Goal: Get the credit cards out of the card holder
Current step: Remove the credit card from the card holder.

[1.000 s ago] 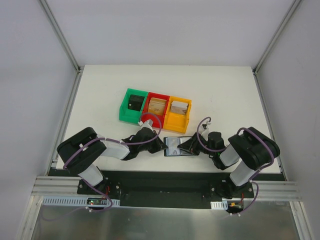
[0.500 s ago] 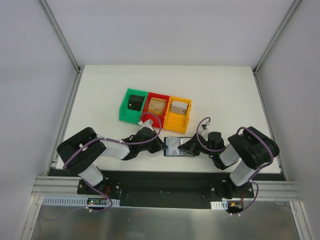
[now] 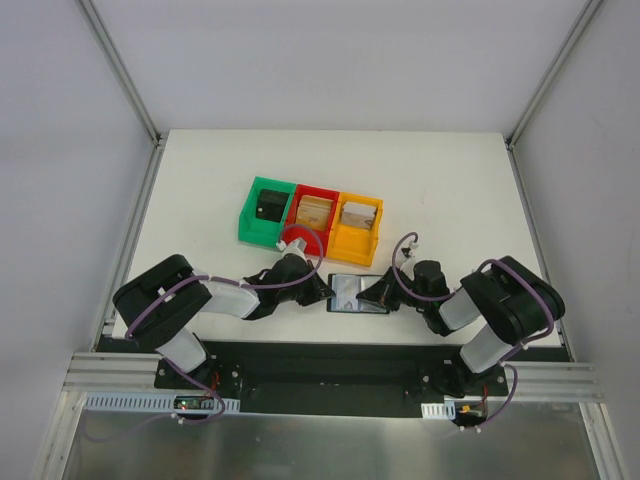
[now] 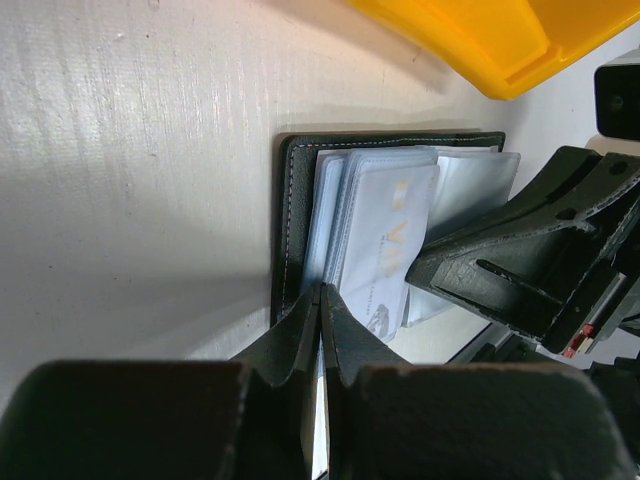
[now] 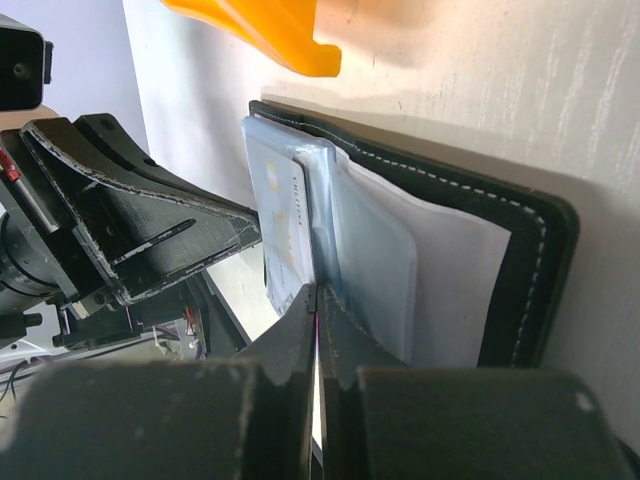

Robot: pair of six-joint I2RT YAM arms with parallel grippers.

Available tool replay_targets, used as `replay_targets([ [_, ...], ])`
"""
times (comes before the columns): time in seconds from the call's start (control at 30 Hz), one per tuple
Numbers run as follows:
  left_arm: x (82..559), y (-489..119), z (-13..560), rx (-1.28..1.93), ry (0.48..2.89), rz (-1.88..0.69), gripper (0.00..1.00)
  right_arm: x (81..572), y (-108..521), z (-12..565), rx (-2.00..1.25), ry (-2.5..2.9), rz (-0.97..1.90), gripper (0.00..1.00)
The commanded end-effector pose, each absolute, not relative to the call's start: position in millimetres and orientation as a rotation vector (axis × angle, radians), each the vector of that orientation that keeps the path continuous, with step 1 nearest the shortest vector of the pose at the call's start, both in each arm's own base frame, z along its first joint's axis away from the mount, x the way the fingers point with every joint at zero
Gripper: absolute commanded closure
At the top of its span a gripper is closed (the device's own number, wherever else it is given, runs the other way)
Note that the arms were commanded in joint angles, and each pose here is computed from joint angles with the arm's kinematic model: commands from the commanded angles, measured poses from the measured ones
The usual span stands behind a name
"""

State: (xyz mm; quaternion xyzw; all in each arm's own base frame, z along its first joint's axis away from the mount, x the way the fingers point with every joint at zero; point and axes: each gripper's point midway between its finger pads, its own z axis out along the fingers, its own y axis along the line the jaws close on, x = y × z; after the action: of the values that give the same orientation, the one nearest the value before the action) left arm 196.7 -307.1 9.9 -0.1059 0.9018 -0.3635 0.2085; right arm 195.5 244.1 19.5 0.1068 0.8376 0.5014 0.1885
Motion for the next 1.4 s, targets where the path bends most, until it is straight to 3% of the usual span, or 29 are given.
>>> replay_targets([
  [0.0,161.0,-271.5,-40.0,-0.261,2.717,-0.764,1.0,182.2,265.5,43.5,0.12,2.325,1.548,1.0],
  [0.93,158.3,-266.4,-43.0,-0.292,2.722,-0.747,1.0,183.0,245.4,45.3,0.123,2.316,1.498,0.99],
  [1.0,158.5,-268.3,-42.5,-0.283,2.724,-0.753,1.0,183.4,246.5,45.9,0.122,2.318,1.505,0.81],
  [1.07,158.5,-269.1,-42.5,-0.278,2.726,-0.755,1.0,183.6,247.1,46.2,0.123,2.319,1.509,0.68],
  [1.2,159.1,-269.1,-42.3,-0.28,2.724,-0.756,1.0,184.2,247.4,44.0,0.129,2.329,1.504,0.6],
  [1.37,158.4,-269.7,-42.7,-0.274,2.728,-0.757,1.0,184.5,248.0,42.6,0.135,2.331,1.506,0.58],
])
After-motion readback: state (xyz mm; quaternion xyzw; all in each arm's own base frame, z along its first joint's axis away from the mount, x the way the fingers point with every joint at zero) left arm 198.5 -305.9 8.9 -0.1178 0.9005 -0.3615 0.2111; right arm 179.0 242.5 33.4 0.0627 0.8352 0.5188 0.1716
